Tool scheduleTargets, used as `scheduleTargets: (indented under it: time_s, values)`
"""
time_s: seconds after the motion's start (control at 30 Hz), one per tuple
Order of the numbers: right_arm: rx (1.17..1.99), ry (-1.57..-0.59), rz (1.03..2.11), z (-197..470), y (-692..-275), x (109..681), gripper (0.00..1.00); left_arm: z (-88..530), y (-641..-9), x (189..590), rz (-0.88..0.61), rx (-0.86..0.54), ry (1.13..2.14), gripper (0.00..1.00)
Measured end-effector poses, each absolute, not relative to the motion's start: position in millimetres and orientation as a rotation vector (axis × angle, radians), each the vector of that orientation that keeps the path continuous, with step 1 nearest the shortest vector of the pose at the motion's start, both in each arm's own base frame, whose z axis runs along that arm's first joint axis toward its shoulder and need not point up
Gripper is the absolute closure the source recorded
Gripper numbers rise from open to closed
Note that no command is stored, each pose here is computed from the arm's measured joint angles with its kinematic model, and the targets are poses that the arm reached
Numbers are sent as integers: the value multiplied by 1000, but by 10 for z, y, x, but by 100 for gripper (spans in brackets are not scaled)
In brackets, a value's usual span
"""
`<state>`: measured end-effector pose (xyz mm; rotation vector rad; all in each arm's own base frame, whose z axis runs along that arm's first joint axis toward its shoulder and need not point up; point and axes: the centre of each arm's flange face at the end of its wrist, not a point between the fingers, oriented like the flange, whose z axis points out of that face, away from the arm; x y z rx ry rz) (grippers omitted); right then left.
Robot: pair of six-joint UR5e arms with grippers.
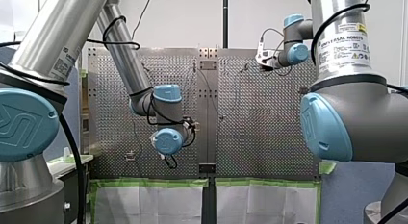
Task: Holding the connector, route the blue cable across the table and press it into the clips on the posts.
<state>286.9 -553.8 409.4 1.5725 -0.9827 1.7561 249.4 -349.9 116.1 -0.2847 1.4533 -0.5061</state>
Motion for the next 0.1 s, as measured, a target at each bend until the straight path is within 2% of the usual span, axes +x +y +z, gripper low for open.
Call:
scheduleTargets:
  time_s: [0.1]
  values:
    - [1573, -983, 1756, 4095, -5538, 2869, 100, 1161, -3499, 2494, -506, -285, 1453, 0]
